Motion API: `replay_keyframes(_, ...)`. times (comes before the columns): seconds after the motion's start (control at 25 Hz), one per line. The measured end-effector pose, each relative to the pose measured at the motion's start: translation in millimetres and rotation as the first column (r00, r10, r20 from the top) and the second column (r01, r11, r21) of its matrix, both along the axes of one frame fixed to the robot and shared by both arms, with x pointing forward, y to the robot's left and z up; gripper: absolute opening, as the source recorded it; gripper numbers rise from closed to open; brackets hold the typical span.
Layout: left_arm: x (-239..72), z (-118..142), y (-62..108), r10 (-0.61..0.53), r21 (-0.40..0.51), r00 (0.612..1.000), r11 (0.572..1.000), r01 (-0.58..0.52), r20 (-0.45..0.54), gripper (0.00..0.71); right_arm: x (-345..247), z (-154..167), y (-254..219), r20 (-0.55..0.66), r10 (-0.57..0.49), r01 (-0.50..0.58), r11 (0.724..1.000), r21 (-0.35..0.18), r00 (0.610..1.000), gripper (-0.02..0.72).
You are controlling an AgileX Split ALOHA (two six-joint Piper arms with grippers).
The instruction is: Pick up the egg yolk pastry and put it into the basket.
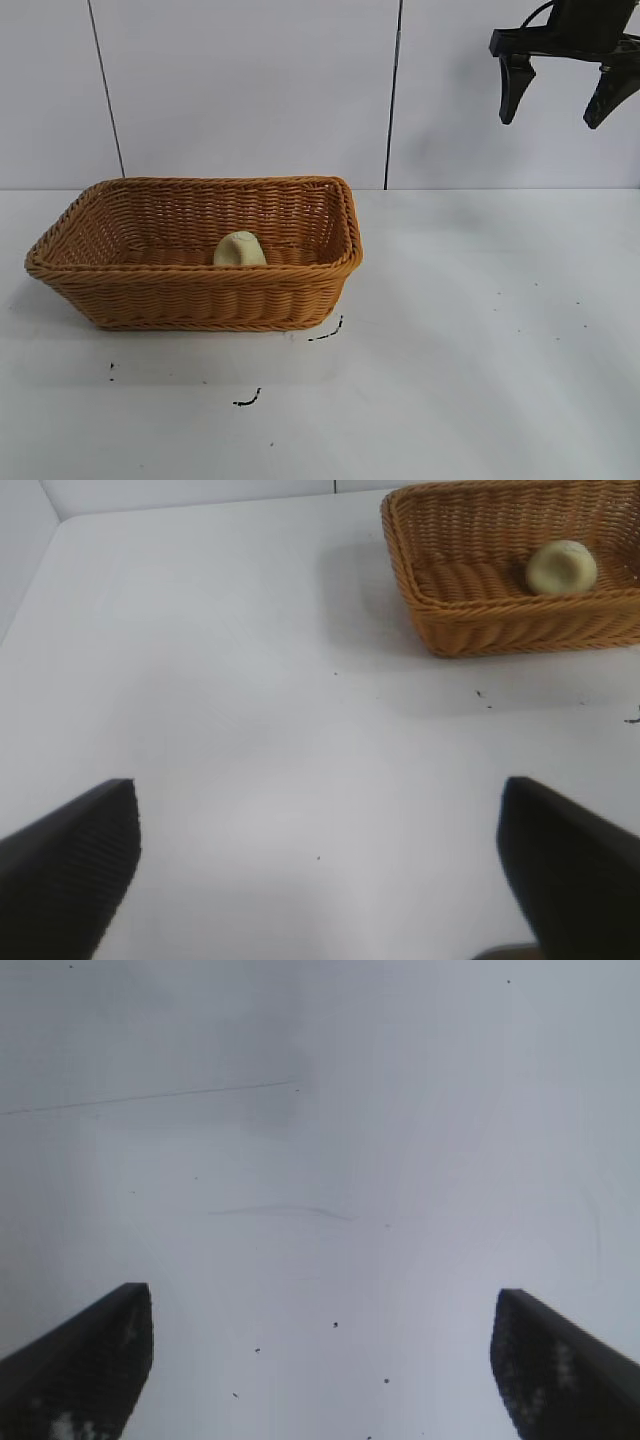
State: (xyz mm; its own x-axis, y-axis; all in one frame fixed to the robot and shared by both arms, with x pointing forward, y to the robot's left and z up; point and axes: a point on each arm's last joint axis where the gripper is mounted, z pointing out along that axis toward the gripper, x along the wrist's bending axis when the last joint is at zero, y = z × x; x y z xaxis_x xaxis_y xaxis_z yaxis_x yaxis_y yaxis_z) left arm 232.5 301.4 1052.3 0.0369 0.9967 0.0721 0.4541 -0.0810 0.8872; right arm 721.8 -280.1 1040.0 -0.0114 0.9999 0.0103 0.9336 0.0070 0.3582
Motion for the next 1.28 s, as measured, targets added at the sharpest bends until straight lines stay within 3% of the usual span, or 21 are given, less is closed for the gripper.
replay_keyframes(0.4, 0.0, 0.0, 0.0, 0.000, 0.000, 1.000, 1.000, 0.000, 0.000, 0.697, -44.9, 5.9, -2.3, -0.090, 0.004, -0.005, 1.000, -0.011, 0.996, 0.655)
replay_keyframes(0.68, 0.0, 0.0, 0.0, 0.000, 0.000, 1.000, 1.000, 0.000, 0.000, 0.697, -136.4, 39.9, -3.9, -0.116, -0.006, 0.007, 1.000, 0.009, 0.993, 0.655)
replay_keyframes(0.88, 0.0, 0.0, 0.0, 0.000, 0.000, 1.000, 1.000, 0.000, 0.000, 0.697, -209.3, 46.7, -6.4, -0.127, -0.009, 0.010, 1.000, 0.010, 0.992, 0.655)
replay_keyframes(1.12, 0.0, 0.0, 0.0, 0.000, 0.000, 1.000, 1.000, 0.000, 0.000, 0.697, -294.0, 41.1, -9.7, -0.075, -0.004, 0.005, 1.000, 0.013, 0.997, 0.655)
replay_keyframes(1.28, 0.0, 0.0, 0.0, 0.000, 0.000, 1.000, 1.000, 0.000, 0.000, 0.697, -339.1, 32.6, -11.5, 0.053, 0.027, -0.028, 1.000, 0.005, 0.998, 0.655)
